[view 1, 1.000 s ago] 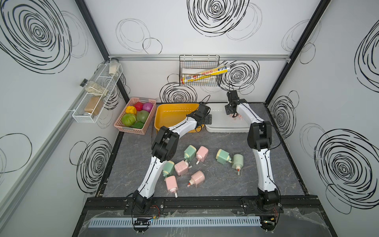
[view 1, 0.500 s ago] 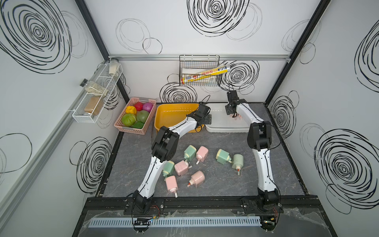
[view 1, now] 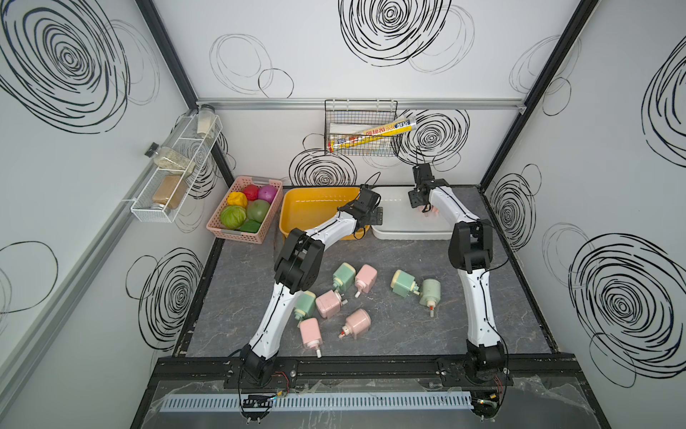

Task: Place the pencil sharpeners by color into the storage box
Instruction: Place the pencil sharpener in the storage box.

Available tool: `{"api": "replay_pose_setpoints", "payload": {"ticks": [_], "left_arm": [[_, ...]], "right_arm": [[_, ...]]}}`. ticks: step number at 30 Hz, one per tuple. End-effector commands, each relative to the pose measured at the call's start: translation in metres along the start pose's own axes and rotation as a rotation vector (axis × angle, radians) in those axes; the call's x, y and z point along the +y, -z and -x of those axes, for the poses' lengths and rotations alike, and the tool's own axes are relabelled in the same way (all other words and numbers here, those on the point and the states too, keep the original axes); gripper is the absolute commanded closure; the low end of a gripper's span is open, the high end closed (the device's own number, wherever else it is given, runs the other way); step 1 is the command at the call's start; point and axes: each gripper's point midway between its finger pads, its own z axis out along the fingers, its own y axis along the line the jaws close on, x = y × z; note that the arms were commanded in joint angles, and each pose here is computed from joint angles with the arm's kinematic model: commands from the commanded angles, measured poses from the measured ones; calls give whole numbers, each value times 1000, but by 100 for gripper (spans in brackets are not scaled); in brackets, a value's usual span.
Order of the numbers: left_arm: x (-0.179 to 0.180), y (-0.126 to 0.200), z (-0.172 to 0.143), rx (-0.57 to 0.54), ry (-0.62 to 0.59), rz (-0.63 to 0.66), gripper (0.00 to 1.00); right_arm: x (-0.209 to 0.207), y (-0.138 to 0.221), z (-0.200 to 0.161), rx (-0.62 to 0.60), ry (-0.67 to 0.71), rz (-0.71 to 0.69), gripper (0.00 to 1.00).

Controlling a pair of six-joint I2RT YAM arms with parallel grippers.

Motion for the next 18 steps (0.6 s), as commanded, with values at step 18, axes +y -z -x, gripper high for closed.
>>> {"api": "replay_pose_setpoints", "payload": {"ticks": [18], "left_arm": [[6, 5, 3, -8, -16, 36, 1]], "right_arm": [[-23, 23, 28, -77, 34, -116, 6]]}}
